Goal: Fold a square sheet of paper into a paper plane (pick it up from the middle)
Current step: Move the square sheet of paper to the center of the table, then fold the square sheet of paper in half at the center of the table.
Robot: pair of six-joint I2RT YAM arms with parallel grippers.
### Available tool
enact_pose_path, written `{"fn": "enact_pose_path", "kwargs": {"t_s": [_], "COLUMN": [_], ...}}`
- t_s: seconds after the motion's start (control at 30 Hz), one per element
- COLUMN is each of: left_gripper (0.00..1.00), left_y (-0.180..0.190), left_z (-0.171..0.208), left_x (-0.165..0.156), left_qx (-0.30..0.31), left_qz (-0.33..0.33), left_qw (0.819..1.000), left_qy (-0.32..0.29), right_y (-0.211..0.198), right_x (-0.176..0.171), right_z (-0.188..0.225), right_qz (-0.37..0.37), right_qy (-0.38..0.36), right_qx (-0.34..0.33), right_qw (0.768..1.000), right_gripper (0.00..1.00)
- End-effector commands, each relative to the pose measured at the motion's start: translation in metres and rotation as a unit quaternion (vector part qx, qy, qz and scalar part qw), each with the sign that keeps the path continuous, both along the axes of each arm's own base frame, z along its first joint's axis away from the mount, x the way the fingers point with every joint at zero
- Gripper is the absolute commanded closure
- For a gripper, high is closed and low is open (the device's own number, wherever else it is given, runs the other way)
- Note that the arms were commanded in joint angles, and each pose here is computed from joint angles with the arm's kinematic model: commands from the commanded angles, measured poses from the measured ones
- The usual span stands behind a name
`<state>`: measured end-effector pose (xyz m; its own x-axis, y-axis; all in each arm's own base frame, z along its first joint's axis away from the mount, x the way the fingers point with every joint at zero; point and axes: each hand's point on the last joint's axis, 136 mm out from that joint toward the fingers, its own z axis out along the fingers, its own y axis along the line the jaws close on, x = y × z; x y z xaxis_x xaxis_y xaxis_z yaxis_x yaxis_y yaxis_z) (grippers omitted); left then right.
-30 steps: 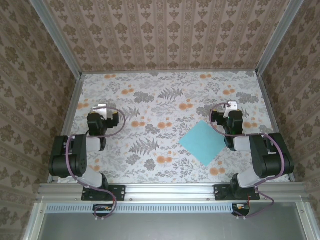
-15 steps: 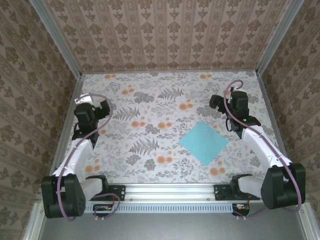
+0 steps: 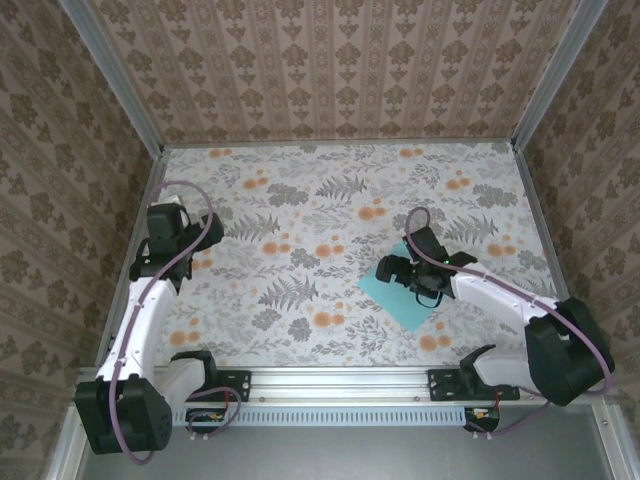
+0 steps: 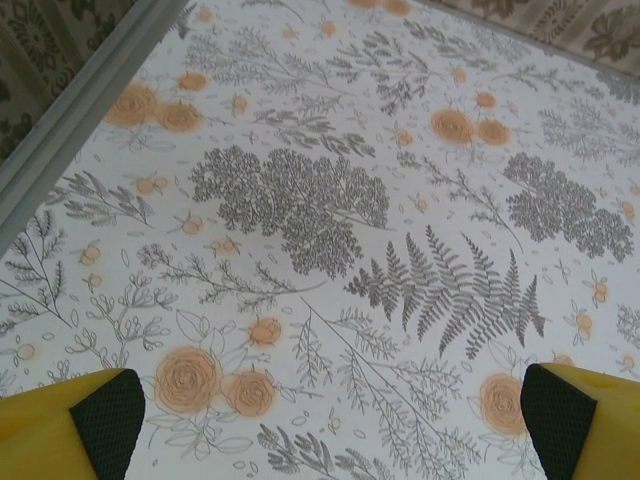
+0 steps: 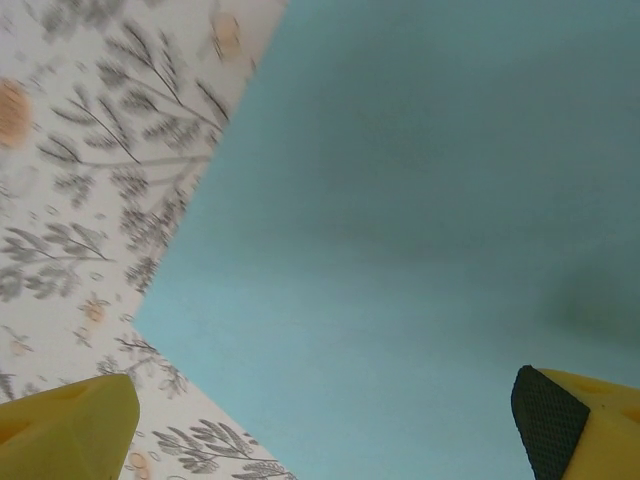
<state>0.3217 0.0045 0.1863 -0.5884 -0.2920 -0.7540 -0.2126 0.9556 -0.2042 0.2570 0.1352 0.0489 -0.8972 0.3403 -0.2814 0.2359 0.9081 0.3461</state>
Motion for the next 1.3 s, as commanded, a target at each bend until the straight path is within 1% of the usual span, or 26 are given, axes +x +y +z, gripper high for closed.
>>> {"fn": "enact_pose_path", "kwargs": {"t_s": [0.0,0.23,0.37,0.6,0.7,0.77,0.83,0.9,0.93,1.0,1.07,1.13,1.17,1.27], "left_gripper": [0.00,0.00,0.00,0.00,0.00,0.00,0.00,0.00,0.00,0.00,0.00,0.00,0.00,0.00], "left_y": [-0.007,-0.008,-0.008,-0.014,-0.022,-0.030,-0.038,-0.046,-0.050,-0.056,-0.062,-0.065,-0.067,-0.071], "left_z": [-0.004,-0.010,-0.012,-0.017,-0.023,-0.027,-0.031,-0.032,-0.033,-0.034,-0.035,-0.036,-0.038,-0.042], "left_x": [-0.005,-0.002,0.000,0.004,0.004,0.004,0.003,0.004,0.004,0.004,0.003,0.003,0.003,0.003], "left_qx": [-0.011,-0.008,-0.008,-0.026,-0.054,-0.079,-0.104,-0.125,-0.134,-0.145,-0.151,-0.155,-0.156,-0.162], "left_qz": [-0.015,-0.019,-0.022,-0.029,-0.035,-0.041,-0.048,-0.056,-0.061,-0.067,-0.071,-0.074,-0.073,-0.073], "left_qw": [1.000,0.999,0.999,0.999,0.997,0.995,0.992,0.988,0.987,0.985,0.983,0.983,0.983,0.981], "left_qy": [0.014,0.025,0.028,0.036,0.046,0.054,0.062,0.065,0.067,0.068,0.070,0.070,0.071,0.074], "right_y": [0.017,0.041,0.055,0.090,0.103,0.111,0.114,0.116,0.113,0.104,0.092,0.083,0.080,0.077], "right_x": [-0.004,-0.001,0.011,0.063,0.085,0.100,0.112,0.117,0.113,0.110,0.104,0.101,0.098,0.101], "right_z": [-0.010,-0.035,-0.045,-0.051,-0.051,-0.041,-0.019,0.006,0.018,0.034,0.040,0.035,0.030,0.016], "right_qz": [0.004,0.030,0.029,-0.020,-0.029,-0.017,0.012,0.062,0.101,0.167,0.242,0.302,0.332,0.383], "right_qy": [0.021,0.055,0.063,0.077,0.083,0.074,0.056,0.028,0.022,0.003,-0.004,0.007,0.024,0.059], "right_qx": [0.027,0.021,0.022,0.032,0.026,0.020,0.007,-0.011,-0.028,-0.073,-0.124,-0.163,-0.176,-0.196], "right_qw": [0.999,0.998,0.997,0.996,0.996,0.997,0.998,0.998,0.994,0.983,0.962,0.939,0.926,0.900], "right_gripper": [0.02,0.02,0.03,0.06,0.10,0.11,0.12,0.11,0.10,0.00,0.00,0.00,0.00,0.00]}}
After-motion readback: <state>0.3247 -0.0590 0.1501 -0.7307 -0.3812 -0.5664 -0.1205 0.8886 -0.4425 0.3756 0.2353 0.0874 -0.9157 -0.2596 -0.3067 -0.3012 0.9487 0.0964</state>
